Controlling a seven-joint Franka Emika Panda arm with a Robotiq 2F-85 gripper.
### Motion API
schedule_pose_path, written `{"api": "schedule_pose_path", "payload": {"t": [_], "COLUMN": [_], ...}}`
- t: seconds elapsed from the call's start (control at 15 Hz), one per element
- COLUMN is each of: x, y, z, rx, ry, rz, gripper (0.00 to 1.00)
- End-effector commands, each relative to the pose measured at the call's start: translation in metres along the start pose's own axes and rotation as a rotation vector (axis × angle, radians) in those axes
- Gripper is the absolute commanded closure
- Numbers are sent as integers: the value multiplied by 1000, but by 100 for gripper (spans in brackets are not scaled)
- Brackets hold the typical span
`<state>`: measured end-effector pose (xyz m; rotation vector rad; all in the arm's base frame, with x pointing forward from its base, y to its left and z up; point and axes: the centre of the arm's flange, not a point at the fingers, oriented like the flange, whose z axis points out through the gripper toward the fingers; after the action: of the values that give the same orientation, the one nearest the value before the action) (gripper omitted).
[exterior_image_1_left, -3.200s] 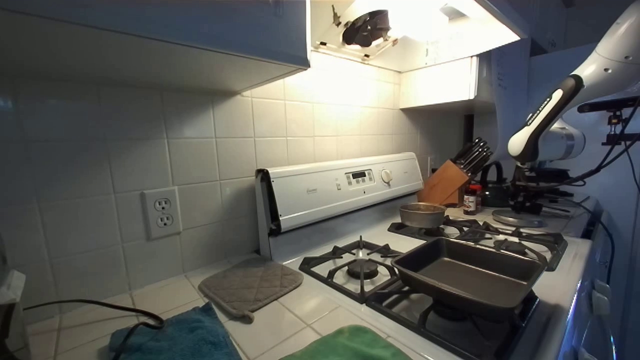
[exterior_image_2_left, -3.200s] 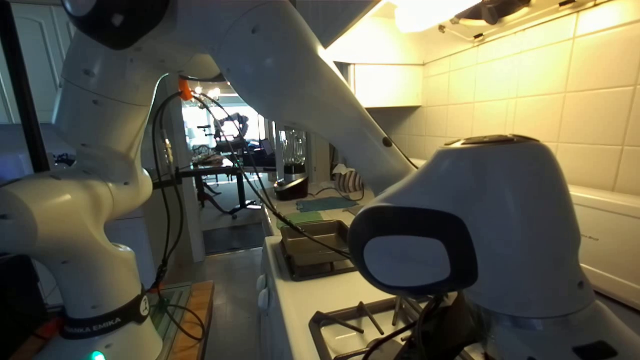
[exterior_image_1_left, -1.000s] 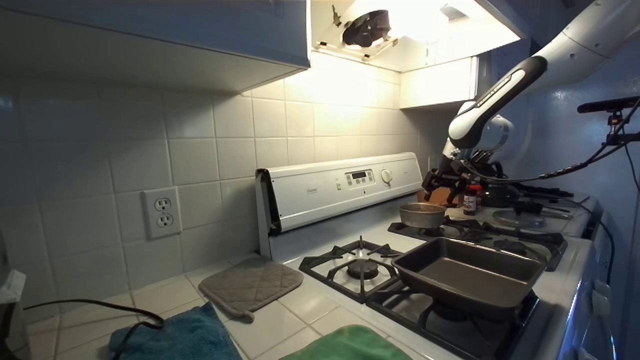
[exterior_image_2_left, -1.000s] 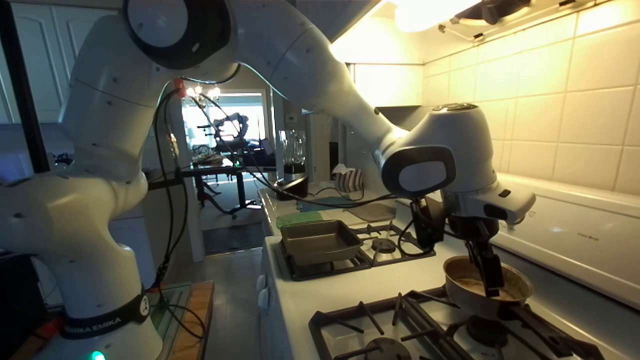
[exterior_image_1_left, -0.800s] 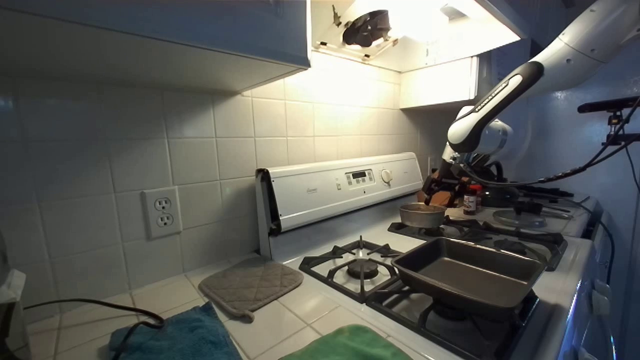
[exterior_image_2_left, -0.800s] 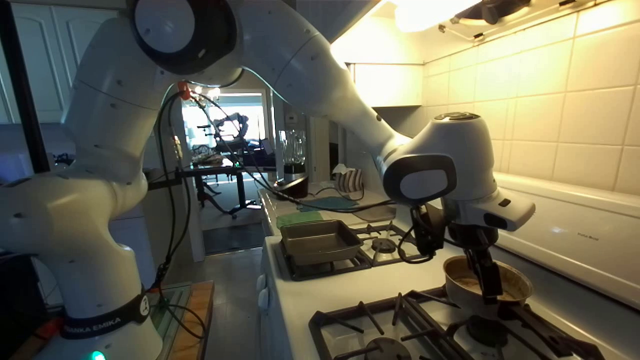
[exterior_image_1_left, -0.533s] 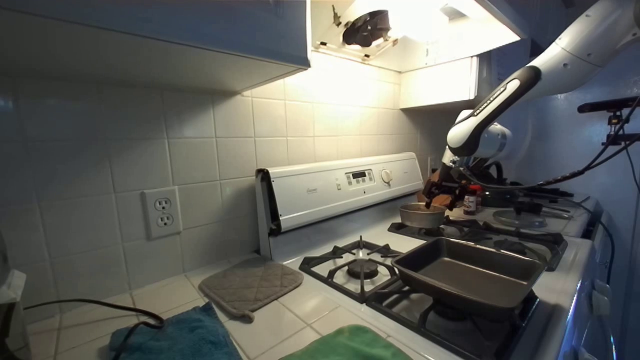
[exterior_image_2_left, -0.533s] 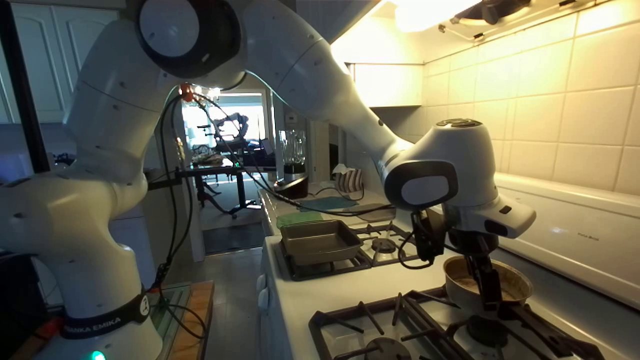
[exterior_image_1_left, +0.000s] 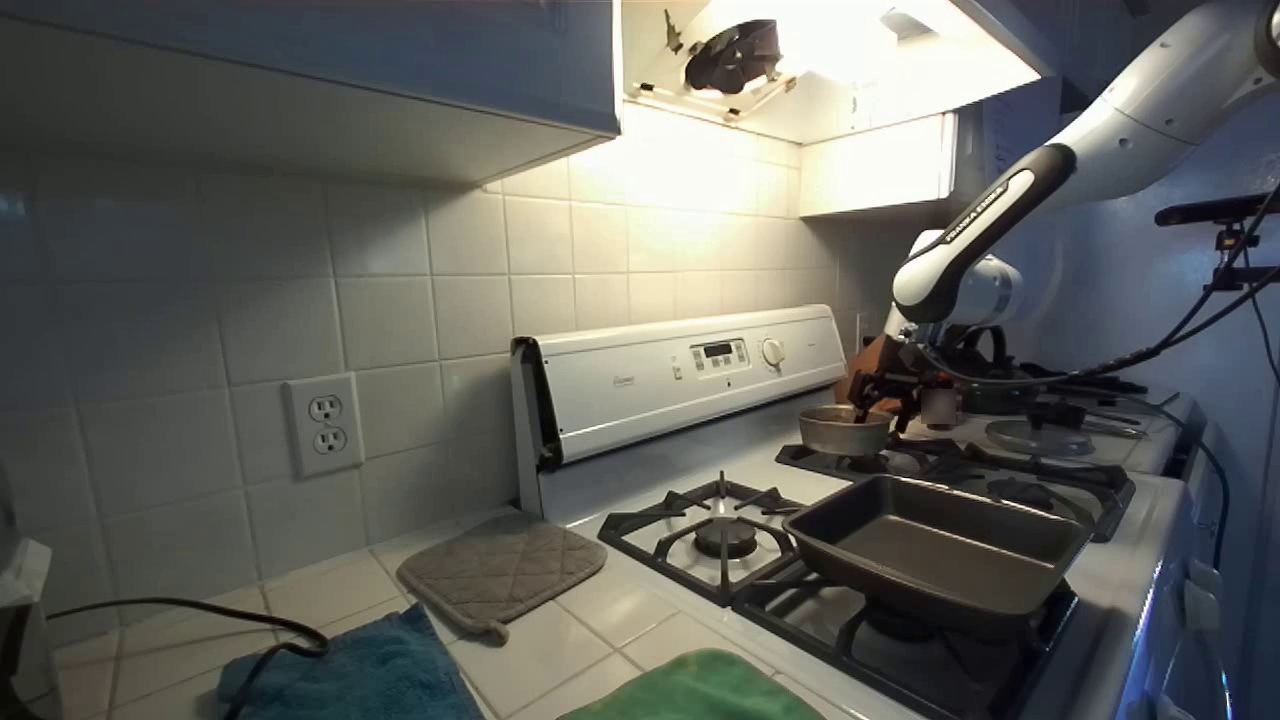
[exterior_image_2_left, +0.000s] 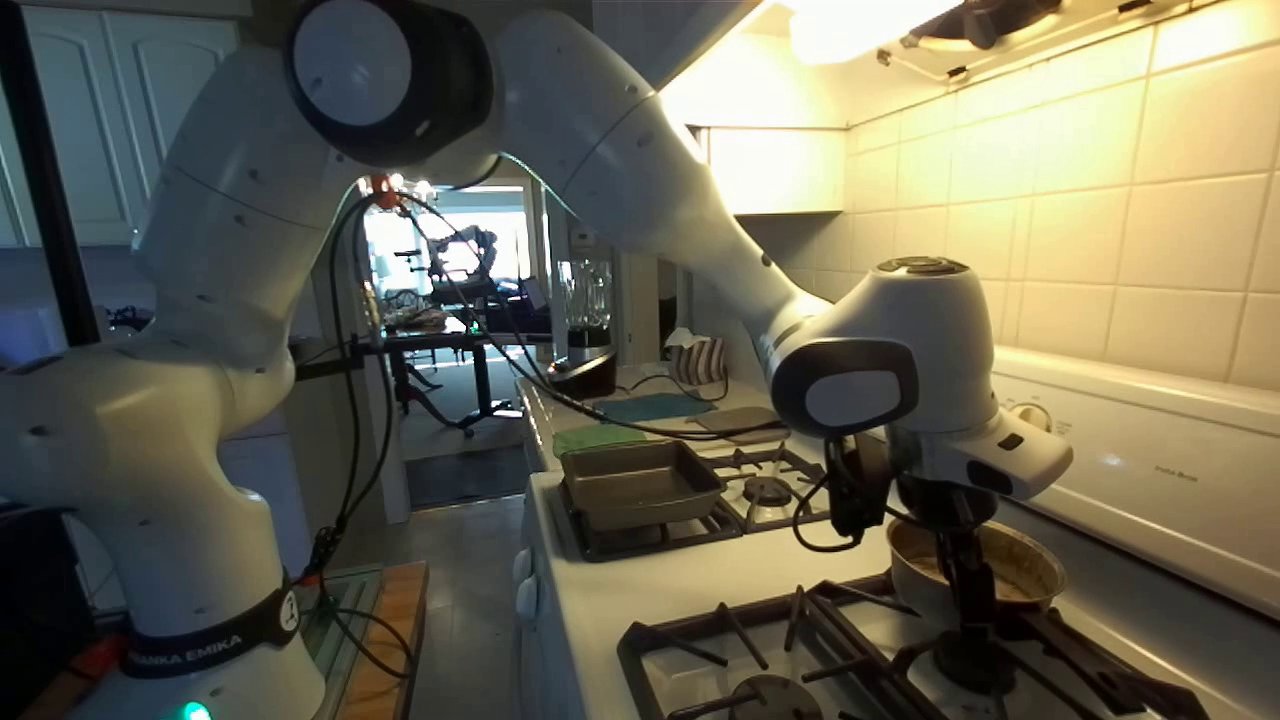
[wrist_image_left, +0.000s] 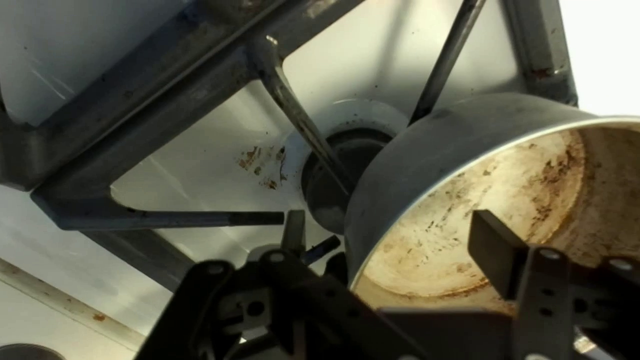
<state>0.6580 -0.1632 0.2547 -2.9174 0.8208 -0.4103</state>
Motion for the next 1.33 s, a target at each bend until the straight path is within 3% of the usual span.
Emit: {"api": "schedule_pose_path", "payload": {"t": [0.0, 0.47, 0.53, 1.27], "x": [5, 2, 2, -2], "y": [-5, -2, -2, -2], "z": [6, 8, 9, -1], "rx": [-3, -6, -7, 4], "ry": [-7, -9, -10, -4], "rz": [23, 23, 23, 11], "gripper": [46, 95, 98, 99]}}
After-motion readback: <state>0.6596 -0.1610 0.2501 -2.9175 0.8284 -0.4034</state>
